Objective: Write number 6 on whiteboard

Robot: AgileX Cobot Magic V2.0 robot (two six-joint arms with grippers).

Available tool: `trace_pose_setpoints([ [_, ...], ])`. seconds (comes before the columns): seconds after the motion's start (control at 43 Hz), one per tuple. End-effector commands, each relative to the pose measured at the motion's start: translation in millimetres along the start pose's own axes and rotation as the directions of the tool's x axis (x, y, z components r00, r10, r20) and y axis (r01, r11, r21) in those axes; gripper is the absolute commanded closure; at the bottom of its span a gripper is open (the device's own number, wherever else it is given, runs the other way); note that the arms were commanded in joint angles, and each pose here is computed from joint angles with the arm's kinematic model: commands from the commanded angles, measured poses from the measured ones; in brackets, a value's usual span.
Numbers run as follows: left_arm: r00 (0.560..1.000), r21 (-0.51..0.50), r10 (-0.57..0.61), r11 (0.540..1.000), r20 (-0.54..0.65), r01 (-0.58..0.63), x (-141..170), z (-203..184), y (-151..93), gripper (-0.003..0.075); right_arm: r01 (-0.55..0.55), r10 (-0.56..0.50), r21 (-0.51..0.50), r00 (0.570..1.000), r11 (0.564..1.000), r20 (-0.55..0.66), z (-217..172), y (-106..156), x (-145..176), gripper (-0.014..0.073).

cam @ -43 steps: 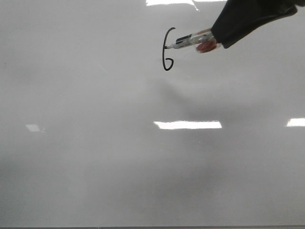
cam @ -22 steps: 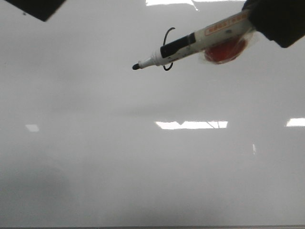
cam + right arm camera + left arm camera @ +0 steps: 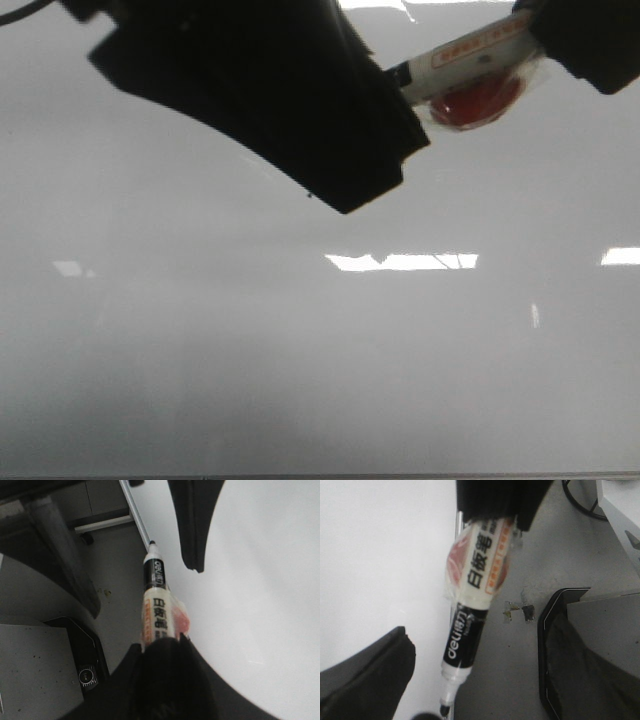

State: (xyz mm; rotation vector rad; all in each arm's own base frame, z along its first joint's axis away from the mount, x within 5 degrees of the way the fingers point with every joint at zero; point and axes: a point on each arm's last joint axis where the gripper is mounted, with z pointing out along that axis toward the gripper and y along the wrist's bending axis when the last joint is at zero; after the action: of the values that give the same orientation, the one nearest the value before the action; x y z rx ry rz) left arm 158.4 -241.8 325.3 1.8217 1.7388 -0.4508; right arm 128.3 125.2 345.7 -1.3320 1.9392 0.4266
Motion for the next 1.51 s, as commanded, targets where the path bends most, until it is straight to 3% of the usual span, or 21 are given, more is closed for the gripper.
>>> trace_pose_setpoints([
  [0.0, 0.993, -0.036, 0.021, 0.999, 0.112, -0.017, -16.9, -11.6, 1.5, 0.0233, 0.01, -0.012, 0.032, 0.997, 0.999, 0.071, -8.9, -1.4, -9.3, 0.0661],
  [0.093, 0.993, -0.037, 0.02, 0.999, 0.114, -0.016, -17.1, -11.7, 1.6, 0.0302, 0.01, -0.012, 0.033, 0.997, 0.999, 0.071, -8.9, -1.5, -9.3, 0.0661],
  [0.372, 0.993, -0.037, 0.02, 0.999, 0.115, -0.016, -17.1, -11.7, 1.6, 0.0614, 0.01, -0.012, 0.033, 0.997, 0.999, 0.072, -8.9, -1.5, -9.4, 0.0661],
  [0.534, 0.993, -0.04, 0.02, 0.999, 0.117, -0.016, -17.3, -11.7, 1.9, 0.0716, 0.009, -0.011, 0.033, 0.997, 0.999, 0.073, -8.9, -1.6, -9.4, 0.0638],
  [0.627, 0.993, -0.05, 0.023, 0.999, 0.118, -0.018, -17.5, -11.7, 2.7, 0.0734, 0.009, -0.011, 0.027, 0.998, 1.0, 0.065, -8.9, -1.0, -8.8, 0.0503],
  [0.79, 0.996, -0.101, -0.035, 0.994, 0.077, 0.043, -10.5, -15.8, 12.2, 0.0734, -0.007, 0.006, 0.021, 1.0, 1.0, 0.021, -9.3, -2.4, -3.8, 0.0069],
  [0.883, 0.992, -0.192, -0.122, 0.974, 0.02, 0.123, -1.4, -28.8, 23.9, 0.0734, -0.071, 0.07, 0.066, 0.997, 0.995, 0.017, -15.6, -8.1, 0.4, -0.004],
  [1.022, 0.95, -0.42, -0.311, 0.864, -0.015, 0.277, 23.3, -62.0, 47.9, 0.0734, -0.175, 0.173, 0.141, 0.985, 0.975, 0.023, -22.3, -21.5, 7.1, -0.0037],
  [1.162, 0.814, -0.602, -0.576, 0.627, 0.069, 0.495, 58.4, -99.9, 67.3, 0.0734, -0.216, 0.216, 0.183, 0.976, 0.959, 0.023, -25.4, -29.9, 11.7, -0.0037],
  [1.231, 0.748, -0.649, -0.655, 0.524, 0.106, 0.551, 76.5, -115.3, 72.2, 0.0734, -0.223, 0.223, 0.191, 0.974, 0.956, 0.023, -26.1, -31.5, 12.7, -0.0037],
  [1.324, 0.694, -0.697, -0.7, 0.415, 0.167, 0.585, 104.3, -129.4, 76.0, 0.0734, -0.223, 0.223, 0.191, 0.974, 0.956, 0.023, -26.1, -31.5, 12.7, -0.0037],
  [1.487, 0.57, -0.716, -0.754, 0.196, 0.326, 0.67, 152.0, -135.4, 83.5, 0.0734, -0.223, 0.223, 0.192, 0.975, 0.956, 0.025, -26.1, -31.6, 12.5, -0.0037],
])
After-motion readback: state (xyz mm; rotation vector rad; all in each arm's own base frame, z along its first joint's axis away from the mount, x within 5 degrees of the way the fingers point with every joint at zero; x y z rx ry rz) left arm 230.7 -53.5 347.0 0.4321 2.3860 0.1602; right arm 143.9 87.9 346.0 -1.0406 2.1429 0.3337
